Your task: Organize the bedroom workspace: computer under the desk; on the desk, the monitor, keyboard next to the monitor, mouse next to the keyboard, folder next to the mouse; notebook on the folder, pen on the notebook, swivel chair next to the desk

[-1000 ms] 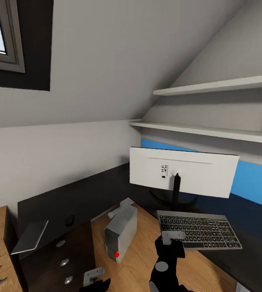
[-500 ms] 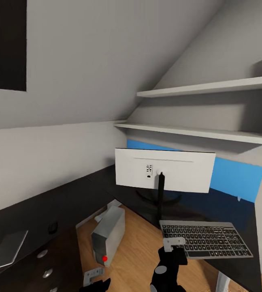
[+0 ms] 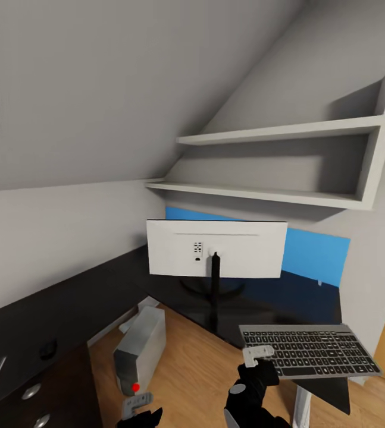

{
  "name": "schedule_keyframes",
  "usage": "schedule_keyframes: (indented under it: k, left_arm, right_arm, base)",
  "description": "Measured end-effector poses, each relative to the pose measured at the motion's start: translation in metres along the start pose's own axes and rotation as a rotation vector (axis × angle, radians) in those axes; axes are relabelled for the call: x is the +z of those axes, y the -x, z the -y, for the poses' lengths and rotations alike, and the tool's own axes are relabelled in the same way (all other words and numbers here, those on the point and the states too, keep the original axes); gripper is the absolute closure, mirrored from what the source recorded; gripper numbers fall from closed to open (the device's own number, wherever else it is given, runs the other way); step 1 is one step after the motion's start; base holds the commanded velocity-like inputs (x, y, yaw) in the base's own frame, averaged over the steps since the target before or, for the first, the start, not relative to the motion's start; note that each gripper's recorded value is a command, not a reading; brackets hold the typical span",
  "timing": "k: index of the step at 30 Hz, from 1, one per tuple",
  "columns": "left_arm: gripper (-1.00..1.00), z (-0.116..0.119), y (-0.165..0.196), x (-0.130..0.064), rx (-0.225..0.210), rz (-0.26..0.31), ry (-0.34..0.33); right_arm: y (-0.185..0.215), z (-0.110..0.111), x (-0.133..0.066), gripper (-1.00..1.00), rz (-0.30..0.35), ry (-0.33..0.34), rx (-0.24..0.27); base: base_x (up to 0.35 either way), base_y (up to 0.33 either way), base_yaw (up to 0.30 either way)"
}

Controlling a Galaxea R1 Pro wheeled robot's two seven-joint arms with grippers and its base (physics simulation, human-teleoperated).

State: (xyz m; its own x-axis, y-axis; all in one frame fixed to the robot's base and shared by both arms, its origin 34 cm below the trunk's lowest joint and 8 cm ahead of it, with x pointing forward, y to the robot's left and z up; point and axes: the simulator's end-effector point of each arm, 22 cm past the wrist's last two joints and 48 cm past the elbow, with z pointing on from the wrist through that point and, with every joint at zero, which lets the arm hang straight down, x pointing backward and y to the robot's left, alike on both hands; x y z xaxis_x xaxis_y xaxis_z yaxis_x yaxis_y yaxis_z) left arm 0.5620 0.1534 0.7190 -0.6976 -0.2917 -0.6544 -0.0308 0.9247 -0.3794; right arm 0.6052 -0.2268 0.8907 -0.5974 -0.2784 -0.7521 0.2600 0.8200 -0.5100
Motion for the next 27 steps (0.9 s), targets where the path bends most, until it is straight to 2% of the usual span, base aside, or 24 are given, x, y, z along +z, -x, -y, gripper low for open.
schedule_keyframes:
  k: [11,27]
  left_arm:
    - [-1.0,0.001,0.003,-0.001,0.002,0.006,-0.002]
    - [-1.0,0.001,0.003,-0.001,0.002,0.007,-0.002]
  right_arm:
    - [0.002,-0.002,0.0,1.0,0.005,0.013,-0.003]
    - [0.006,-0.01,-0.006,1.0,0.012,0.032,-0.005]
  base:
    - [0.0,0.0,-0.227]
    - [0.0,0.0,-0.015]
